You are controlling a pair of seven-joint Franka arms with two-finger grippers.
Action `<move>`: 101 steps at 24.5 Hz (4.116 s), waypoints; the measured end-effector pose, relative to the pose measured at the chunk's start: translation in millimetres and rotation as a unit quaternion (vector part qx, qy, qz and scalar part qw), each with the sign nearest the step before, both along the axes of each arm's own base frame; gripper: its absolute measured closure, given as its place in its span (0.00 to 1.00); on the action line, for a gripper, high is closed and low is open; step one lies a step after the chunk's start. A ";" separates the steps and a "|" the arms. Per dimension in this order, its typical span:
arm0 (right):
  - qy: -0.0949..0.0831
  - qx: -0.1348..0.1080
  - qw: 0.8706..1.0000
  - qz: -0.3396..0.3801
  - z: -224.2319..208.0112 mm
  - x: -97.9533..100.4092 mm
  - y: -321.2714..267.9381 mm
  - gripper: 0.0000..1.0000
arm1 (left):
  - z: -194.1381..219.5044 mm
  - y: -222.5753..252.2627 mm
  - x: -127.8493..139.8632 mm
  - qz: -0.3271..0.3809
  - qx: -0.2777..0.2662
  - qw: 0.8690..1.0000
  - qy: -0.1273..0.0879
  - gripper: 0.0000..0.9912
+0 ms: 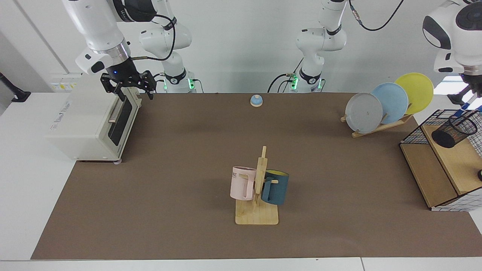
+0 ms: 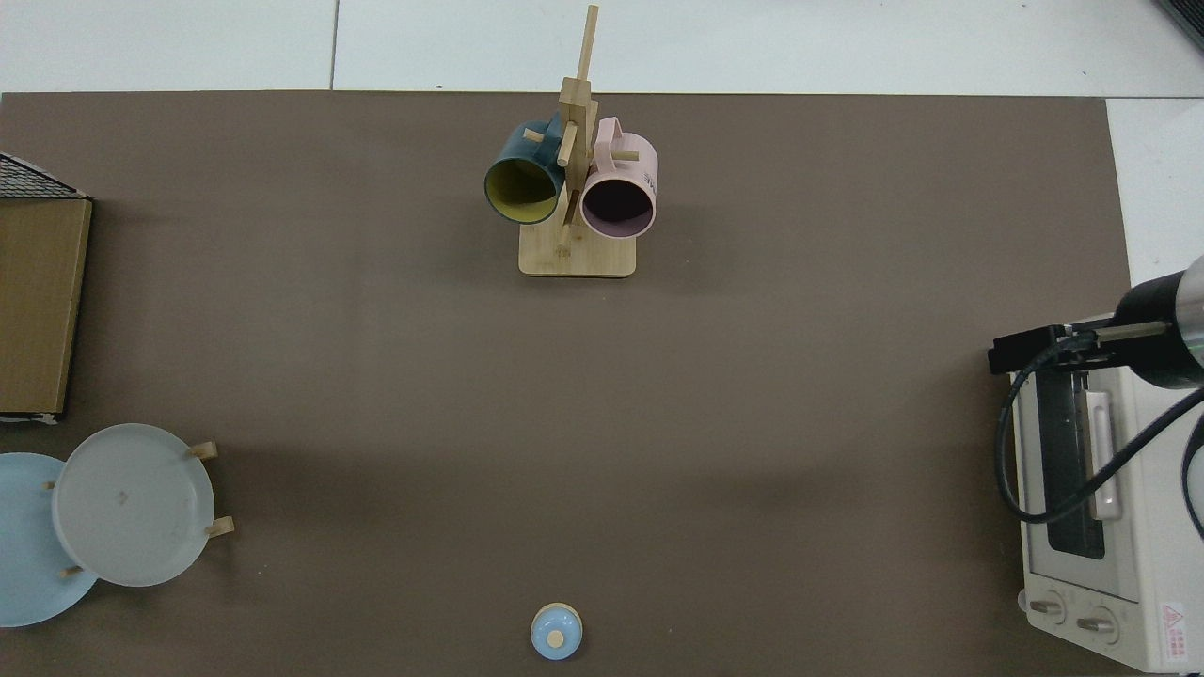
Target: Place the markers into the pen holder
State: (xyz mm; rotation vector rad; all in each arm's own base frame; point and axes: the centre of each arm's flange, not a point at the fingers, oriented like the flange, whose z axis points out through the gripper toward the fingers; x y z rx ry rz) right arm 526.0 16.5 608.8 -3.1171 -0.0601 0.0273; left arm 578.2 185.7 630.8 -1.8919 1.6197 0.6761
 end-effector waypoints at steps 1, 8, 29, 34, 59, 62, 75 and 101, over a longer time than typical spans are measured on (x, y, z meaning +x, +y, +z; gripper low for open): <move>0.000 0.000 1.000 0.000 0.0 0.0 0.4 0.00 | 0.9 0.3 1.0 -0.001 0.004 1.000 0.001 0.83; 0.000 0.000 1.000 0.000 0.0 0.0 0.5 0.00 | 6.8 8.4 2.5 -0.008 0.012 1.000 -0.009 0.83; 0.000 0.000 1.000 0.002 0.0 -0.1 2.5 0.00 | -64.4 33.9 23.5 -0.031 -0.017 0.999 0.007 0.83; 0.000 0.000 1.000 0.002 0.0 -0.1 2.6 0.00 | -78.5 35.2 24.9 -0.031 -0.020 0.999 0.019 0.81; 0.000 0.000 1.000 0.002 0.0 -0.1 2.6 0.00 | -103.9 -99.8 36.5 0.095 -0.170 0.978 -0.076 0.00; 0.000 0.000 1.000 0.002 0.0 -0.1 2.6 0.00 | -115.2 -117.7 27.0 0.169 -0.202 0.959 -0.104 0.00; 0.000 0.000 1.000 0.001 0.0 -0.1 1.3 0.00 | -145.0 -136.3 7.6 0.399 -0.269 0.863 -0.153 0.00; 0.000 0.000 1.000 -0.001 0.0 0.1 -1.5 0.00 | 7.3 -183.0 -34.1 0.515 -0.297 0.764 -0.251 0.00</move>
